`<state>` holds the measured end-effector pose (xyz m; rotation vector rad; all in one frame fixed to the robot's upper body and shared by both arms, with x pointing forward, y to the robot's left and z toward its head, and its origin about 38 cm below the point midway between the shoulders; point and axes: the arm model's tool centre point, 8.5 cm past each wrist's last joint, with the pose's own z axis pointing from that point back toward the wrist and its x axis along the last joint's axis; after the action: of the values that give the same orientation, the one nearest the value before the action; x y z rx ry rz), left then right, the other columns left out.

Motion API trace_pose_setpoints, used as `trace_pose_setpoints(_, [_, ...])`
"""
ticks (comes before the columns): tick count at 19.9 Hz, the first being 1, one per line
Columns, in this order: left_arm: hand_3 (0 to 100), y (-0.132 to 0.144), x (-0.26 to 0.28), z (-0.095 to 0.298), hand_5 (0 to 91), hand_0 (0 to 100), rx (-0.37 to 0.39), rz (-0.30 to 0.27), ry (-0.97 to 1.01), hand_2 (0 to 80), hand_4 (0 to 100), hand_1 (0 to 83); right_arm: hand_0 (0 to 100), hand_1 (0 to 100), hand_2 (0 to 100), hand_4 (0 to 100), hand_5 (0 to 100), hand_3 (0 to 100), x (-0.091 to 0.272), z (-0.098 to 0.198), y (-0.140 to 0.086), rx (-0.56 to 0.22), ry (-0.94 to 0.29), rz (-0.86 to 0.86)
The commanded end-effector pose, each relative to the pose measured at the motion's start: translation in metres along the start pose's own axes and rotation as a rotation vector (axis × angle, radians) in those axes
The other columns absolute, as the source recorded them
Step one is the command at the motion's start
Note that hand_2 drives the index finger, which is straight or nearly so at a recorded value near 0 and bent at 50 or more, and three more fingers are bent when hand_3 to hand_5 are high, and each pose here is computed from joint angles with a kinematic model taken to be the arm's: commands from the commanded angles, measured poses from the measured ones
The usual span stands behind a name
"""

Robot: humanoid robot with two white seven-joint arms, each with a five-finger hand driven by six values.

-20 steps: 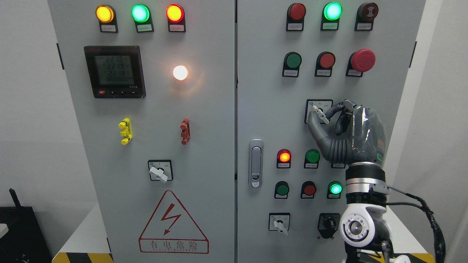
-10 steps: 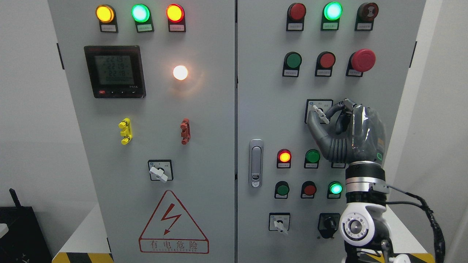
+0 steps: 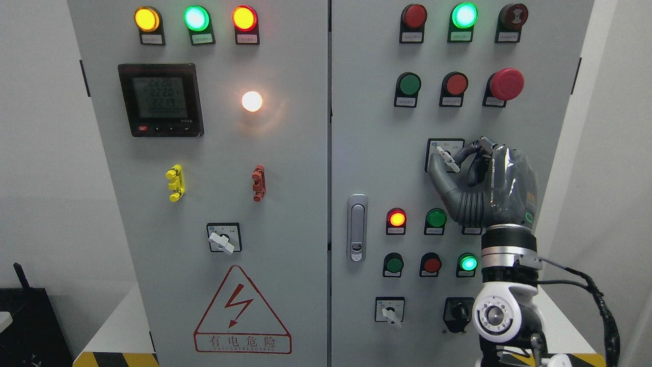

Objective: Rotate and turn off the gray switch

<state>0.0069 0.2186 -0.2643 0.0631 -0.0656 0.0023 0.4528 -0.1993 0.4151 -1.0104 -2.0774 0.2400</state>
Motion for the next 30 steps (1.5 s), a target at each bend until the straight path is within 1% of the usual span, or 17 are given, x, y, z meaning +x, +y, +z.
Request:
trace_pose_setpoints(1, [0,0.0002,0.0148,-0.001,0.0,12,0.001,0.031,-0.034,0.0,0,38.9,40,44,73,95,100,100,-0.0088,-0.0017,-0.0058,-0.016,0.024,0.002])
trace_pose_setpoints(6, [0,0.0002,0.0148,-0.001,0.0,12,0.001,0.029,-0.034,0.0,0,38.9,42,43,73,95,100,100,-0.0088,-0.0017,-0.0058,-0.016,0.024,0.002])
trace_pose_setpoints(18, [0,0.0002,0.0148,-0.001,0.0,12,0.001,0.029,-0.034,0.0,0,38.9,42,44,74,96,100,100,-0.0084,-0.0016,-0.0054,-0.015,0.023,0.002])
trace_pose_setpoints(30, [0,0.0002,0.0148,-0.001,0.0,12,0.001,0.029,-0.034,0.0,0,38.9,50,40,75,96,100,100,-0.0087,-0.0016,-0.0048,-0.012,0.024,0.001])
